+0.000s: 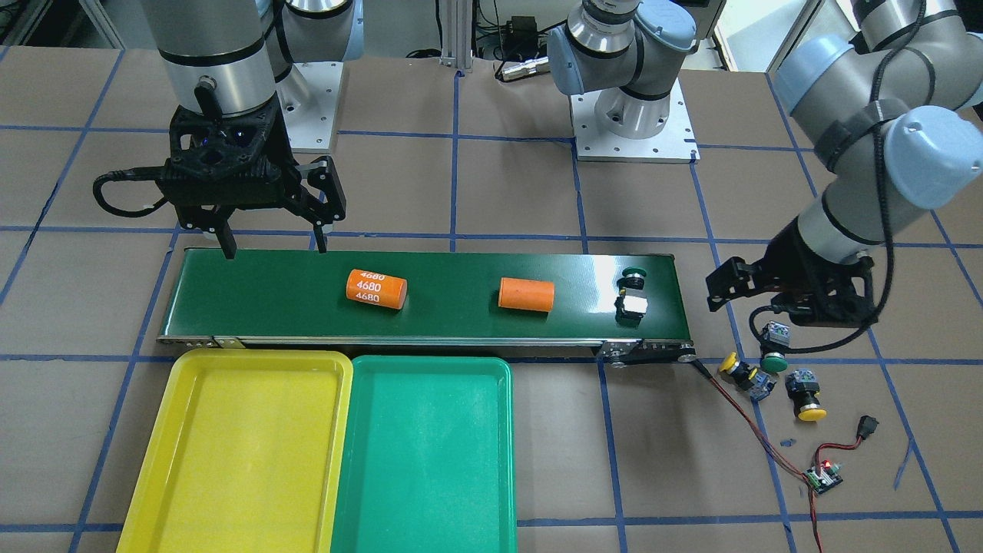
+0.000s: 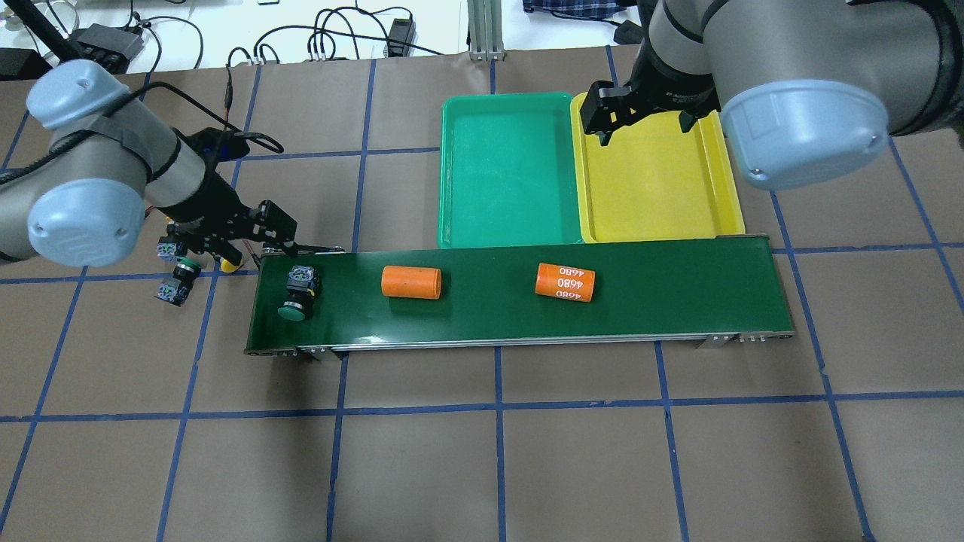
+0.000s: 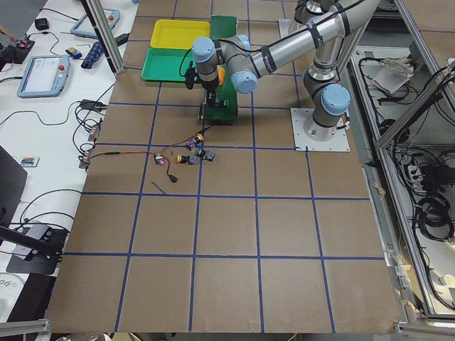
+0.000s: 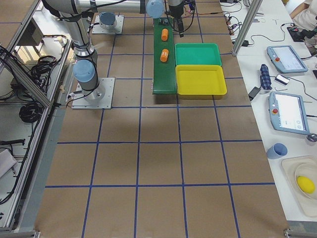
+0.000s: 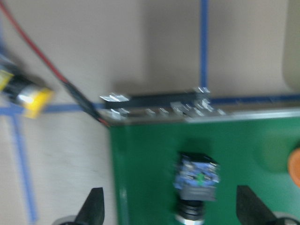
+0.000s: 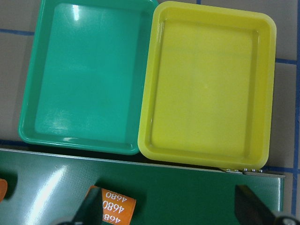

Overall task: Sort buttons by color to trays
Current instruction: 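Place the green-capped button on the belt and open left gripper, then reach left gripper to a yellow-capped button and grasp it, then set the yellow-capped button on the belt and release it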

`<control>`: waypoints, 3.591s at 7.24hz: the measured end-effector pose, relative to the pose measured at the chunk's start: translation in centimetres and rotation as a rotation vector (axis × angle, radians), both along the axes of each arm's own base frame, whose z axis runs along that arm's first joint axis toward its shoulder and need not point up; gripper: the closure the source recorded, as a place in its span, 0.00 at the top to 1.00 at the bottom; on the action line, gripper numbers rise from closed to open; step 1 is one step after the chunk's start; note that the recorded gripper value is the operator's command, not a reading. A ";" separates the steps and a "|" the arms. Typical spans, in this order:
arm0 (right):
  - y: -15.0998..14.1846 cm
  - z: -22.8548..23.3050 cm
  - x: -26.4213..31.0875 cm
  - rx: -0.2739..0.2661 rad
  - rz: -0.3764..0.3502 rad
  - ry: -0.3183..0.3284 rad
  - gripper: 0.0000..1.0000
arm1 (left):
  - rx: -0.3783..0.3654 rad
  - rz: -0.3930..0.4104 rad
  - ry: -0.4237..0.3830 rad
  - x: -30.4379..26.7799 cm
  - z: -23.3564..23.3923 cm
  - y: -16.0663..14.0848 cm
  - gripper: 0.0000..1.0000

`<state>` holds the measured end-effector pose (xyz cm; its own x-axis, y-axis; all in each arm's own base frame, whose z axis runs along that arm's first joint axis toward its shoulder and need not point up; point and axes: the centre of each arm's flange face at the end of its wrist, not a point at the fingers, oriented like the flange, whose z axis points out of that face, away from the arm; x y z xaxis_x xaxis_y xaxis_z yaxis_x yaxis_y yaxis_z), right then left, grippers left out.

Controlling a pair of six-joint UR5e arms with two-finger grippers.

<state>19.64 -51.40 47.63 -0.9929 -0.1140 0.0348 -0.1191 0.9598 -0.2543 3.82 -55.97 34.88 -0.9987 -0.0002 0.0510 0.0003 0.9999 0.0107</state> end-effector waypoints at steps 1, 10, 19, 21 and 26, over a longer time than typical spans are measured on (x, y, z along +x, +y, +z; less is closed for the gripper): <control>-0.1 0.1 -0.2 -0.004 0.001 0.005 1.00 | -0.030 -0.038 -0.046 2.6 0.2 -1.4 1.00; 0.4 1.3 -1.0 -0.030 0.022 0.017 1.00 | -0.105 -0.127 -0.029 15.5 -13.8 -5.7 0.84; 0.3 1.3 -1.0 -0.031 0.022 0.018 1.00 | -0.041 -0.128 0.034 14.6 -14.1 -5.5 0.00; 0.4 1.3 -1.0 -0.032 0.023 0.017 1.00 | -0.020 -0.086 0.059 11.3 -8.1 -3.6 0.00; 0.2 1.3 -1.0 -0.037 0.024 0.016 1.00 | 0.066 -0.021 0.137 -2.4 -5.4 4.5 0.00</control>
<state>18.68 -51.21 48.94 -0.9891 -0.1364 0.0554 -0.1466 0.9466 -0.2870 1.44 -51.45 29.48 -0.9821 0.0130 0.1878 0.0275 0.9968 0.0748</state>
